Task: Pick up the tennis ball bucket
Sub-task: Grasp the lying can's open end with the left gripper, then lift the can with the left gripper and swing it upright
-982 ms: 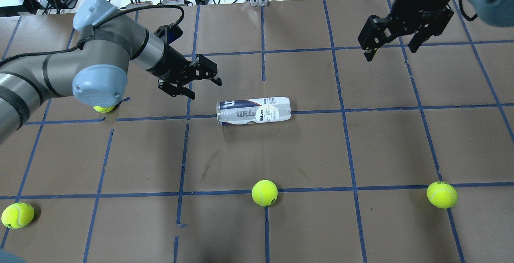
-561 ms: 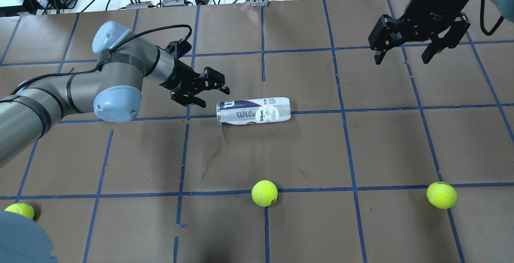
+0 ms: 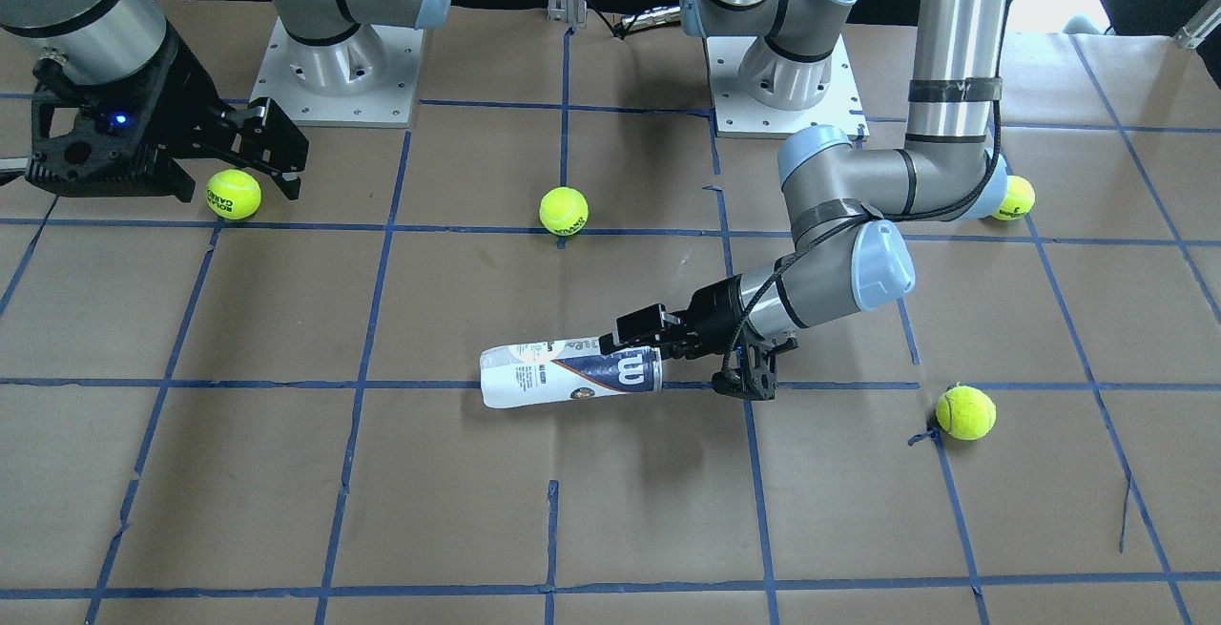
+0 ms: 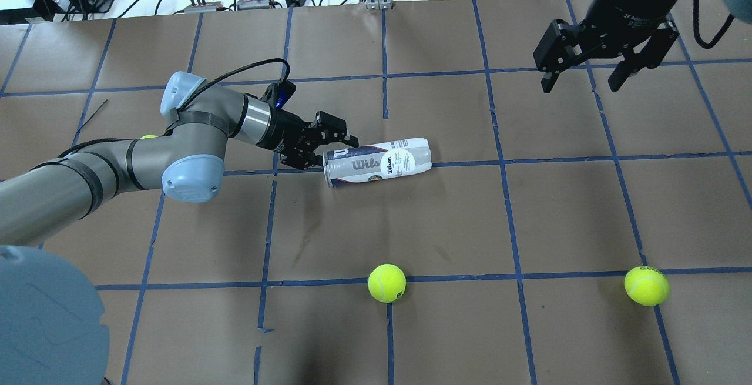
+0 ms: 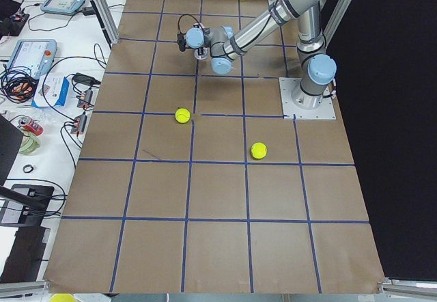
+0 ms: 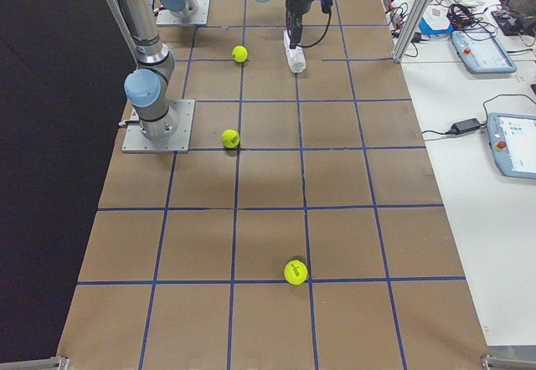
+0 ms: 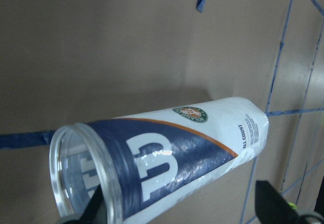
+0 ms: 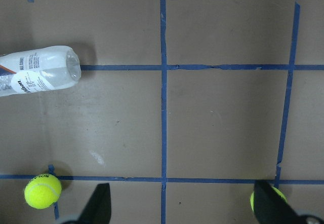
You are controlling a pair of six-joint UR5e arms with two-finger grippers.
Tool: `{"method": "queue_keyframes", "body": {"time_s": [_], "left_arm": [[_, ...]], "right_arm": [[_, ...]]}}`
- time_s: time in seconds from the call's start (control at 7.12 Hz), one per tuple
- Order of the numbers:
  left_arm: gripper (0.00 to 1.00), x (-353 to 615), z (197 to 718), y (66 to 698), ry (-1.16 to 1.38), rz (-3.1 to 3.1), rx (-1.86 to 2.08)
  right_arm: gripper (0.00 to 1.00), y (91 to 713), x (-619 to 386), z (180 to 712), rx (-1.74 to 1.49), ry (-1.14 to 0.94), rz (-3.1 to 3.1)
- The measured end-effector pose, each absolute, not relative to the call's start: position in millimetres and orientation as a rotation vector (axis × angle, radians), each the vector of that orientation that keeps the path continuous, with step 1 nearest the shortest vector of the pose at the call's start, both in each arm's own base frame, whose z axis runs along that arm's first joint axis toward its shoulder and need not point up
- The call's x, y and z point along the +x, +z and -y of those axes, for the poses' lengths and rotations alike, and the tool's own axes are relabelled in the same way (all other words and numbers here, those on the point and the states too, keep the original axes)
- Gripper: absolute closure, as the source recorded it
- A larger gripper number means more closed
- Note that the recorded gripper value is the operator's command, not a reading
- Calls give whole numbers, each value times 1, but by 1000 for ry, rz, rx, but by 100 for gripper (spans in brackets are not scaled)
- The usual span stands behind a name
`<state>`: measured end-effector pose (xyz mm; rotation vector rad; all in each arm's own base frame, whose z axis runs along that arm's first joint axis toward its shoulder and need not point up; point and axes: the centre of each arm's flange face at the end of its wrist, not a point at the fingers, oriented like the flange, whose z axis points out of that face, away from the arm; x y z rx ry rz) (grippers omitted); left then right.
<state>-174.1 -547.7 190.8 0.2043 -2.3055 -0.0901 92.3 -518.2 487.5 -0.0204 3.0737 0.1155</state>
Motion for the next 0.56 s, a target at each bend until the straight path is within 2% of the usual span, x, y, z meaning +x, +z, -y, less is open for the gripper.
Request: {"method": "queue_keyframes", "body": {"time_s": [0.14, 0.56], "left_arm": [[99, -175, 551, 195, -100, 2291, 249], [100, -185, 568, 239, -114, 2215, 408]], "right_arm": [[0, 485, 91, 519, -24, 123, -3055], [0, 481, 90, 519, -32, 143, -3046]]}}
